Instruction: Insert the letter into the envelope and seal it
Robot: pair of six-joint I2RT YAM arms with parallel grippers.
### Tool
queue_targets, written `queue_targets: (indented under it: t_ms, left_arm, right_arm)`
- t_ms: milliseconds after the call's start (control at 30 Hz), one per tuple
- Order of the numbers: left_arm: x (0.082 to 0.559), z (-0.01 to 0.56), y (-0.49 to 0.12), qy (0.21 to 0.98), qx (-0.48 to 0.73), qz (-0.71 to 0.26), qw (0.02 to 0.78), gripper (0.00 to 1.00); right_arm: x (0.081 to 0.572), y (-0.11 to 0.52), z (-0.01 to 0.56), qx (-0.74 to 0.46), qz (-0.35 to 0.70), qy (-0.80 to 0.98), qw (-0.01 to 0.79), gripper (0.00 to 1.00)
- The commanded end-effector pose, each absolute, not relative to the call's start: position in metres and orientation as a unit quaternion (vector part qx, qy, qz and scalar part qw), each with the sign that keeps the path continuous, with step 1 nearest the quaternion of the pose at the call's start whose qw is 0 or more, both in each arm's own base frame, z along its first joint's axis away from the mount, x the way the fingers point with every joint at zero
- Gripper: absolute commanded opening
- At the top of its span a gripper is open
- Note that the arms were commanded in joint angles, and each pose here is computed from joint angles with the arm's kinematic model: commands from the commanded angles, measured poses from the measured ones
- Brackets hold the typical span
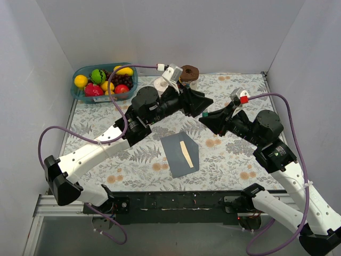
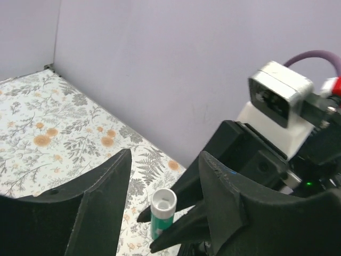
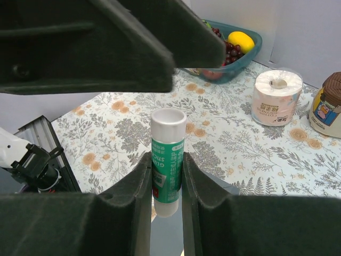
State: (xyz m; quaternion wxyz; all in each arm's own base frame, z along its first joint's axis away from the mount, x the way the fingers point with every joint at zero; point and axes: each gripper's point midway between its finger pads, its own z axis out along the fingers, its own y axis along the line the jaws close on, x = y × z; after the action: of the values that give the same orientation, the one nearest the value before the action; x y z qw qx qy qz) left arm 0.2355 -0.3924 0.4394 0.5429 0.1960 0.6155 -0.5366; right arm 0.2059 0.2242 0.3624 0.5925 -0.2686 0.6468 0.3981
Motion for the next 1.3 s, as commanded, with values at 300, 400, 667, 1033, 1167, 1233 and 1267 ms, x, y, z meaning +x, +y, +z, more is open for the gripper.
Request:
queue_targets:
  t_ms: [300, 400, 667, 1033, 1167, 1233, 1267]
  left_arm:
    - [0.243, 0.425, -0.396, 0.649, 0.192, -0.508, 0.533, 0.56]
    - [0.239, 0.425, -0.399, 0.647, 0.201, -0.513, 0.527, 0.50]
    - [0.229, 0.421, -0.408, 0.640, 0.233, -0.528, 0.507, 0.39]
    - [0.228, 0.420, -0.407, 0.641, 0.231, -0.528, 0.507, 0.29]
    - [0.227, 0.421, -0.408, 0.641, 0.230, -0.531, 0.504, 0.01]
    - [0.225, 0.419, -0.408, 0.641, 0.234, -0.534, 0.500, 0.00]
    - [0.220, 0.421, -0.407, 0.635, 0.240, -0.541, 0.496, 0.00]
  right_arm:
    - [0.207, 0.222, 0.381, -0.261, 0.398, 0.632, 0.611, 0.01]
    - [0.208, 0.222, 0.381, -0.260, 0.397, 0.633, 0.612, 0.01]
    - [0.209, 0.218, 0.386, -0.250, 0.392, 0.630, 0.622, 0.01]
    - [0.209, 0.217, 0.389, -0.249, 0.392, 0.626, 0.627, 0.01]
    - [0.208, 0.218, 0.388, -0.251, 0.393, 0.627, 0.624, 0.01]
    - [0.207, 0.220, 0.388, -0.256, 0.397, 0.626, 0.620, 0.01]
    - [0.202, 0.223, 0.388, -0.267, 0.406, 0.623, 0.613, 0.01]
